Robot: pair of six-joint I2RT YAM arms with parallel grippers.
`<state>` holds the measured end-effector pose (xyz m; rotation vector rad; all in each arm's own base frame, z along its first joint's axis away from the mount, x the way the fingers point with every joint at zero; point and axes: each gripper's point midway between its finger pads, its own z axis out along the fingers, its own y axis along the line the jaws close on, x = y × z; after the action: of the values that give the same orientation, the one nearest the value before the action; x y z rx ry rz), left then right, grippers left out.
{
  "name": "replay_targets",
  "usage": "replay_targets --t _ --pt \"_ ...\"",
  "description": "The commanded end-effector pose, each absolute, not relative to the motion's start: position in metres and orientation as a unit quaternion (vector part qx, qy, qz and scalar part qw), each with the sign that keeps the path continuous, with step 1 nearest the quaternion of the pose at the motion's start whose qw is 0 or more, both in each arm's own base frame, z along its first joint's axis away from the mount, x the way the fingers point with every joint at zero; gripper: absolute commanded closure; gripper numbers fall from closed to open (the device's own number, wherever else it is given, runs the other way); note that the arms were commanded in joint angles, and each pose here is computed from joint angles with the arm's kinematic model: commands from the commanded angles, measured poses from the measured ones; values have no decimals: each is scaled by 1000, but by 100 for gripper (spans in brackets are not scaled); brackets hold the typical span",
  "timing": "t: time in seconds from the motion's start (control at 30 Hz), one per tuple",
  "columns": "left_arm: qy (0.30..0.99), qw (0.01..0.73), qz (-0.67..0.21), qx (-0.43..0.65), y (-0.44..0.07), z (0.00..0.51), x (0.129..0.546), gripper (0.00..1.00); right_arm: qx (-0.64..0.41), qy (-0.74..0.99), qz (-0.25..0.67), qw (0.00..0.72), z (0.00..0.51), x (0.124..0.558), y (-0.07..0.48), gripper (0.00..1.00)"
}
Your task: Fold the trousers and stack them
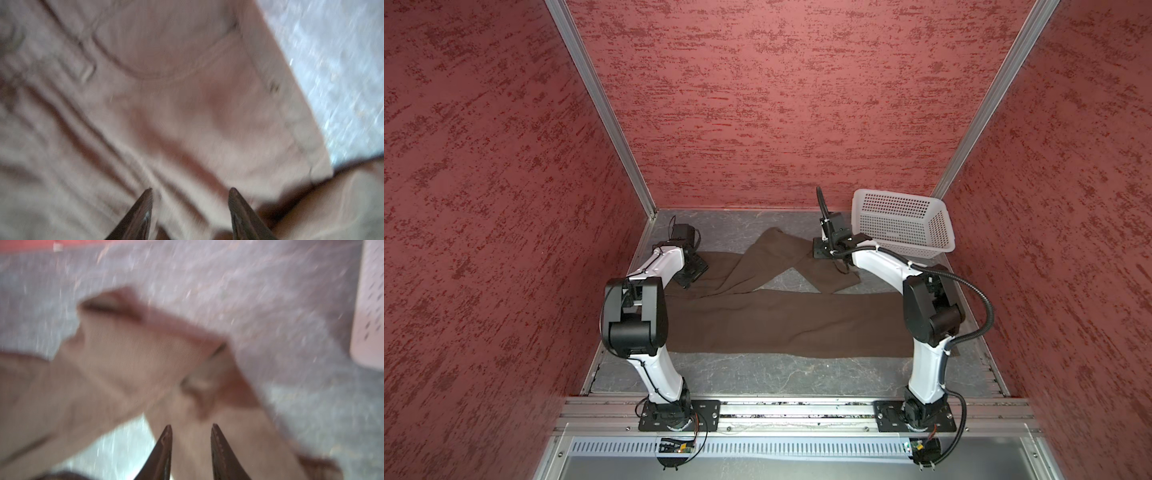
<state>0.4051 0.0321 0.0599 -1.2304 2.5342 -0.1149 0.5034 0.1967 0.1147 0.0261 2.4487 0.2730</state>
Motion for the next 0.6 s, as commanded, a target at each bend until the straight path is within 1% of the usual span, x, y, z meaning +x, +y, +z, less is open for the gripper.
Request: replay_targets --t 0.0,0.07,0.17,0.27,0.57 --pt "883 157 -48 -440 43 49 424 41 28 948 87 305 103 522 173 56" --pt "880 150 -54 -447 46 39 431 41 21 954 77 291 96 533 176 47" --pt "876 145 -66 -456 49 26 438 41 22 958 93 271 84 543 185 38" --pt "874 139 -66 -461 52 15 440 41 39 958 113 261 75 553 190 35" --pt "871 127 -59 -470 61 -3 433 41 66 952 200 220 40 569 220 34"
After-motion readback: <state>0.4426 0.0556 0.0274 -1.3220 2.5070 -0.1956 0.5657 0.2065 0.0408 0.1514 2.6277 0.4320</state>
